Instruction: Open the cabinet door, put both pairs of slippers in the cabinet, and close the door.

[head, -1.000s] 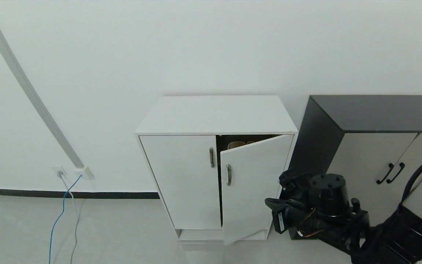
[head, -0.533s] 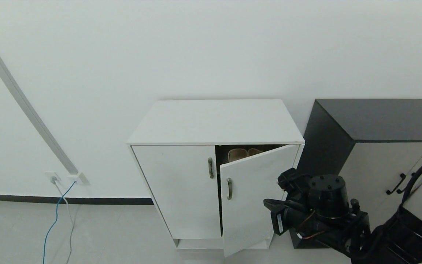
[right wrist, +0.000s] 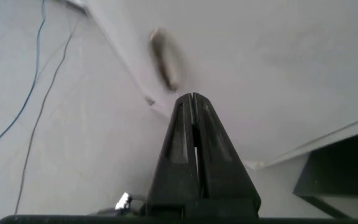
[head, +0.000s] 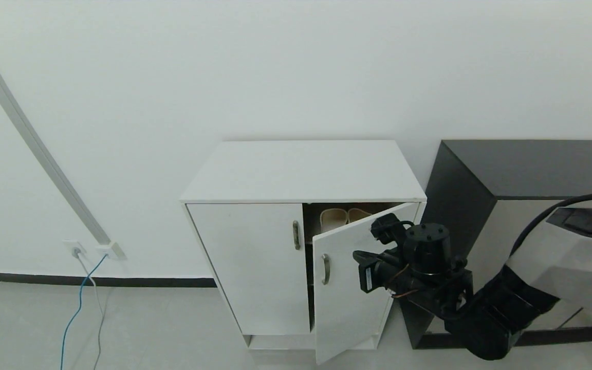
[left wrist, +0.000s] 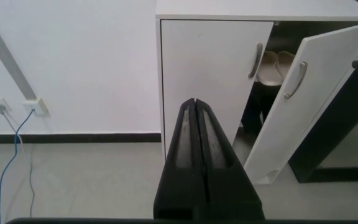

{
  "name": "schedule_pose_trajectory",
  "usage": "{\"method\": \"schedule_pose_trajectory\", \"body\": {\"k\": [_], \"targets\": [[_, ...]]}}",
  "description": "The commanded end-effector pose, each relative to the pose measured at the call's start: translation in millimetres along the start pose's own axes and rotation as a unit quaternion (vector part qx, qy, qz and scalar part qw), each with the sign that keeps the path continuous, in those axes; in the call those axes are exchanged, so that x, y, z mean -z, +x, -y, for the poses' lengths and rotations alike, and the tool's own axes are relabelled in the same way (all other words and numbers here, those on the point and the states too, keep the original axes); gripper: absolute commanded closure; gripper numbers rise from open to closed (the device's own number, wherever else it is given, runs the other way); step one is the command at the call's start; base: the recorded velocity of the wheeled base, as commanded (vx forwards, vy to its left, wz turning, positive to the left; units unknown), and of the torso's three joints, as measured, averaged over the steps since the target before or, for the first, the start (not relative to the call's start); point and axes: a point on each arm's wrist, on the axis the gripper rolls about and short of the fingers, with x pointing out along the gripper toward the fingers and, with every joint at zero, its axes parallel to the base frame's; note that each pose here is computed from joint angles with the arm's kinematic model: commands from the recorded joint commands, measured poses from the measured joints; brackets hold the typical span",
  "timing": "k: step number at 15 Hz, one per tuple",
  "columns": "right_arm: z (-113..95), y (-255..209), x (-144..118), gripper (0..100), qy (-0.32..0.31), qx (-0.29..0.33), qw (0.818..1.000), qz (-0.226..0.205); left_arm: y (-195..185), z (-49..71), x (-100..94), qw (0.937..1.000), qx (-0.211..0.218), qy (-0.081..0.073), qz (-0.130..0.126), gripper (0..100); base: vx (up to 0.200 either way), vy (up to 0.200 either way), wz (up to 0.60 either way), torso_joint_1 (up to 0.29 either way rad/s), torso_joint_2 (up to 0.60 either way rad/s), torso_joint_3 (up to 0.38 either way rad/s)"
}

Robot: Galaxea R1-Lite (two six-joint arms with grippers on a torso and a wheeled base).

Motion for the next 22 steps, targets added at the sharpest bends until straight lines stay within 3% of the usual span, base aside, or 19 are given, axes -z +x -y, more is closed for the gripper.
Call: {"method": "schedule_pose_trajectory", "body": {"k": [1,13,22], "targets": [[9.4,18.4,9.7,100,0.003,0.012,1.000,-0.006,0.0,0.0,0.0,1.0000,-0.001,0.000,0.000,100,0.000,0.000,0.00,0.000,0.00,0.000],[41.8,68.9,-1.3,100,0.013,0.047,0.999,0.011,0.0,0.0,0.0,1.0000,0.000,0.000,0.000,100,0.000,0.000,0.00,0.000,0.00,0.000],[57.9,80.4,-4.2,100,0.017,0.063,0.998,0.020,0.0,0.0,0.0,1.0000,0.000,0.000,0.000,100,0.000,0.000,0.00,0.000,0.00,0.000]]}}
